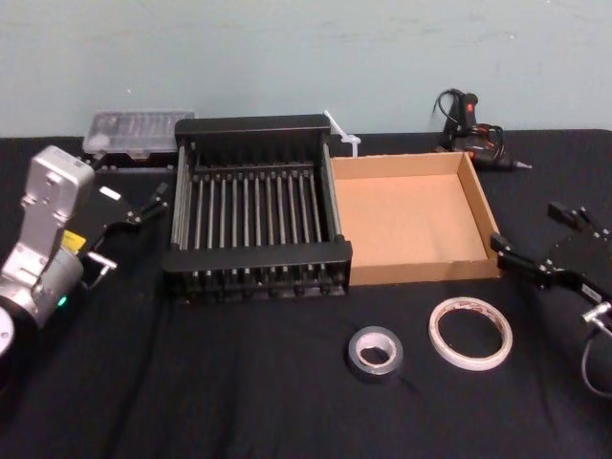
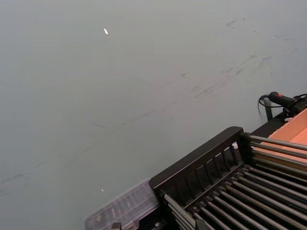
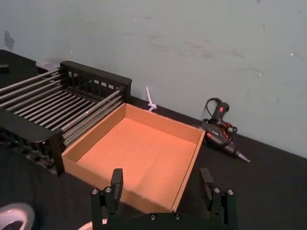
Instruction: Pick up the white tape and place it into the black box , Pick up the silver tape and place it into the brown box.
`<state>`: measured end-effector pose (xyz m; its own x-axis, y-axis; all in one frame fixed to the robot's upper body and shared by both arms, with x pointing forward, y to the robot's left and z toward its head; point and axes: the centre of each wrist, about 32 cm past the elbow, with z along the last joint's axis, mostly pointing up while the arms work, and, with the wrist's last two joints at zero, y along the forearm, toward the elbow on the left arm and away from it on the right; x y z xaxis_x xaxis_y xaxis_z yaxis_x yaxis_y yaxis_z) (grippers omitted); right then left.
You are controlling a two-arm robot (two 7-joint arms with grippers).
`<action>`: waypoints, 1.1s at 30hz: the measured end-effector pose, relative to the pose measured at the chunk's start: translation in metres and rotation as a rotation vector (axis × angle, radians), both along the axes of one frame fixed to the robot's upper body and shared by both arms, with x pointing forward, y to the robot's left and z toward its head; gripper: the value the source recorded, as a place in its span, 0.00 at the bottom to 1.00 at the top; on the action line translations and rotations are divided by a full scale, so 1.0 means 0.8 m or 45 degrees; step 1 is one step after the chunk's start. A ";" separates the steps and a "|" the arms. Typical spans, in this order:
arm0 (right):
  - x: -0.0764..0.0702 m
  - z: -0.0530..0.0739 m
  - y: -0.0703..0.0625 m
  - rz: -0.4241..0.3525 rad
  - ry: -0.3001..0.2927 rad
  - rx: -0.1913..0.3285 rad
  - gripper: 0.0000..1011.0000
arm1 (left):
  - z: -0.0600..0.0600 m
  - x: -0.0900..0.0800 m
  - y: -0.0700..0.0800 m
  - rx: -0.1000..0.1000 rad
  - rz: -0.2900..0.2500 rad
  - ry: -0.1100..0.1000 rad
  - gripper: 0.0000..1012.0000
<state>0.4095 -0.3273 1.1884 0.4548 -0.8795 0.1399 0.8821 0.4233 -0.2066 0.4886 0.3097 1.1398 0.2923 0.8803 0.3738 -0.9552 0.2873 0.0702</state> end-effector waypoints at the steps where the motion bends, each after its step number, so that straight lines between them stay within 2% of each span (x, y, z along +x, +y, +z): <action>1: -0.002 0.000 -0.001 0.001 0.007 0.003 0.99 | 0.000 0.000 0.000 0.000 0.000 0.000 0.99; 13: -0.019 -0.003 -0.008 0.026 0.116 -0.005 0.99 | 0.000 0.000 0.000 0.000 0.000 0.000 0.99; 25: -0.020 -0.016 -0.008 0.026 0.230 -0.023 0.99 | 0.000 0.000 0.000 0.000 0.000 0.000 0.99; 27: -0.018 -0.021 -0.006 0.026 0.265 -0.027 0.99 | 0.000 0.000 0.000 0.000 0.000 0.000 0.99; 33: -0.013 -0.032 -0.006 0.015 0.304 -0.024 0.99 | 0.000 0.000 0.000 0.000 0.000 0.000 0.99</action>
